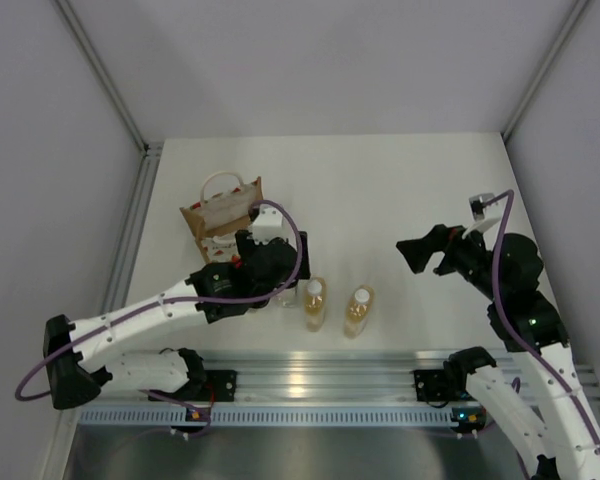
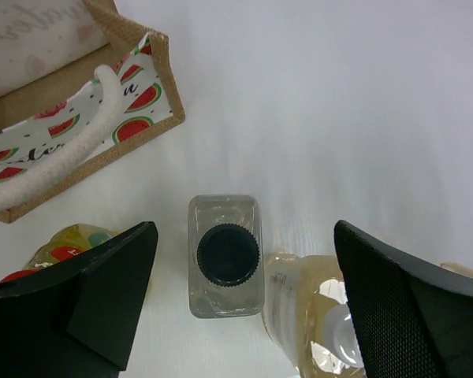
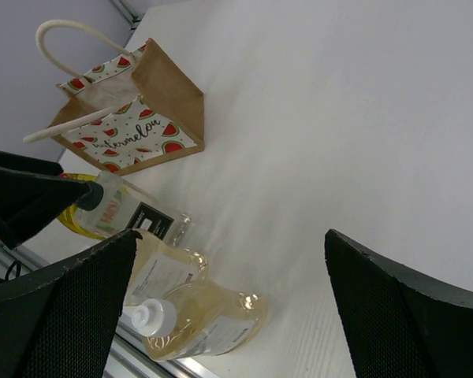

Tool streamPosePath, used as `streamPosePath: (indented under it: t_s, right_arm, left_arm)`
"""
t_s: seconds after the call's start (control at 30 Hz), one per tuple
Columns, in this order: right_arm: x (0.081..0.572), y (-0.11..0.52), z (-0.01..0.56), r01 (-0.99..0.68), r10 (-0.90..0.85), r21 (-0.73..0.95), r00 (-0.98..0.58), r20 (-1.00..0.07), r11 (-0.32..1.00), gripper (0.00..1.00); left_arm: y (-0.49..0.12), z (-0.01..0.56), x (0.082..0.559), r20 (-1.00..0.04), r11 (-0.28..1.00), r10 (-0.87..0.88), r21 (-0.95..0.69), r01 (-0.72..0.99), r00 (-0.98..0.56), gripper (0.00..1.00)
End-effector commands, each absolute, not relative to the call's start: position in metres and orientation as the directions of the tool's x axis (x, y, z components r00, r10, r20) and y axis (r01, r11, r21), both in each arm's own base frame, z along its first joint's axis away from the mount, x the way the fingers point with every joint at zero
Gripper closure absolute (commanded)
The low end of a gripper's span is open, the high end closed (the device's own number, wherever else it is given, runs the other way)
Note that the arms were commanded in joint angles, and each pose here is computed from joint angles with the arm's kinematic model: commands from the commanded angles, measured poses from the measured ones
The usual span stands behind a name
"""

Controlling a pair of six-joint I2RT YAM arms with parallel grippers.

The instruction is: Take the personal care products out of the canvas bag

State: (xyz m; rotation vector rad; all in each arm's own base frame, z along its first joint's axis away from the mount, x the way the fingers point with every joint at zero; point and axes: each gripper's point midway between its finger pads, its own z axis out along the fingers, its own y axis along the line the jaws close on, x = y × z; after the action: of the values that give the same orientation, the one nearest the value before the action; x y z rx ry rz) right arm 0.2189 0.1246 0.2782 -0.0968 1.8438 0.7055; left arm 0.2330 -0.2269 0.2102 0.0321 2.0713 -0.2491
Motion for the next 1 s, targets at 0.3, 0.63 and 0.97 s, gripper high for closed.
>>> streamPosePath:
  t_s: [0.3,0.63,0.97]
  right_arm:
    - [0.226,0.065,0.311,-0.148,0.22,0.266,-0.269,-0.938,0.953,0.0]
    - [0.229,0.033,0.305,0.004,0.128,0.131,-0.264,-0.956,0.991,0.01]
    - [0.208,0.003,0.312,0.127,0.078,0.049,-0.235,-0.969,0.991,0.01]
  left_arm:
    - [-0.198,0.35,0.282,-0.935,0.969,-0.227,-0.245,0.035,-0.273,0.02]
    - [-0.059,0.349,0.314,-0.883,0.908,-0.384,-0.307,-0.285,-0.272,0.02]
    - [0.022,0.307,0.237,-0.908,0.891,-0.253,-0.084,-0.446,-0.334,0.02]
